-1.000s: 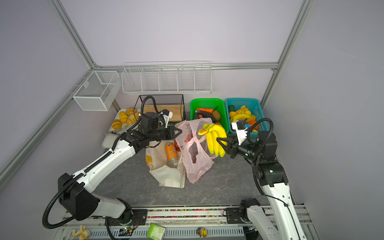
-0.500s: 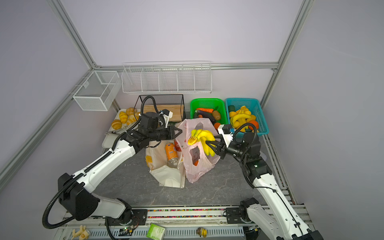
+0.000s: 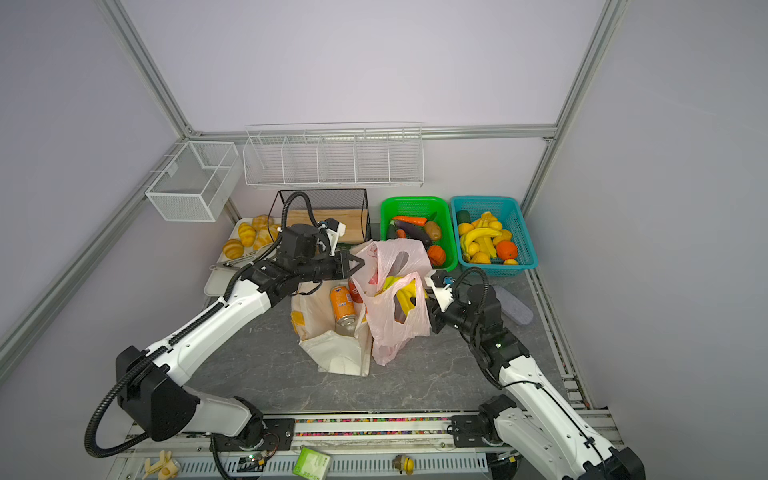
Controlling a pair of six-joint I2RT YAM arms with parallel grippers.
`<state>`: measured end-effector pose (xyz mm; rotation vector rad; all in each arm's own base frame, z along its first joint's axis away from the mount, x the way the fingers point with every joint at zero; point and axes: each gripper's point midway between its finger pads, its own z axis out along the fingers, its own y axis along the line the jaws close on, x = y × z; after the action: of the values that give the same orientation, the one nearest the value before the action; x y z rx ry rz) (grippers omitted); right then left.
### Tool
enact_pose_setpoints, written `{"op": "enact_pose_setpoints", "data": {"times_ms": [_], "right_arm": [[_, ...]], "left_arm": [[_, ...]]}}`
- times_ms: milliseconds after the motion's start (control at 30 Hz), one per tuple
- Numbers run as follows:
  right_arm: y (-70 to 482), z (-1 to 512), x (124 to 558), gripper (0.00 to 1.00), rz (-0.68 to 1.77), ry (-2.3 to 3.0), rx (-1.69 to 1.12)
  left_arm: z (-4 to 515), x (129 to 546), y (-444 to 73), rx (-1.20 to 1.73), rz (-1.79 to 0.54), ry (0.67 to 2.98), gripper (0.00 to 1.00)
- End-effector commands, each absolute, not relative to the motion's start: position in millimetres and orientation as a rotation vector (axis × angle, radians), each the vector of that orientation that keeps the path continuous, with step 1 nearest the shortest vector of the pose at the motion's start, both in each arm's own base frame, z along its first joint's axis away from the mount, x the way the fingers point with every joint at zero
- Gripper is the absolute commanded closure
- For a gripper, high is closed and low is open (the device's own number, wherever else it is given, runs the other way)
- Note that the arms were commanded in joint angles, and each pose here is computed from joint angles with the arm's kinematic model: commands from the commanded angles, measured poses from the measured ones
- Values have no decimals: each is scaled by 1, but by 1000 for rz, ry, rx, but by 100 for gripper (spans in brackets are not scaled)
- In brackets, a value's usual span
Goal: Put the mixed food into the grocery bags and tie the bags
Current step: 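Lower the bananas into the pink bag and open the right gripper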
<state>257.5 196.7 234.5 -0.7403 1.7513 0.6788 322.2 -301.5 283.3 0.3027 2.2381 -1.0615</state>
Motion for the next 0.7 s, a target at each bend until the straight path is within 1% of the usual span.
{"op": "enact_pose_setpoints", "data": {"times_ms": [0,167,300,333,367,500,667], "right_arm": [[192,225,267,66,577,1778,-735],[197,211,273,61,522,1862,-759],[197,206,275,52,497,1925,-746],[195,206,276,48,491,1939,-729],[193,208,276,44,490,1951,-711],[186,222,272,36,489,1982,-649],[181,249,255,32,539,2008,-616]], "left_arm": [[298,322,-303,305,-1095,2207,100],[296,321,-307,318,-1110,2211,100],[295,319,-309,327,-1111,2214,100],[295,320,-309,326,-1109,2213,100],[295,320,-308,325,-1106,2215,100],[295,320,-307,321,-1094,2214,100],[293,321,-306,315,-1084,2219,100]]}}
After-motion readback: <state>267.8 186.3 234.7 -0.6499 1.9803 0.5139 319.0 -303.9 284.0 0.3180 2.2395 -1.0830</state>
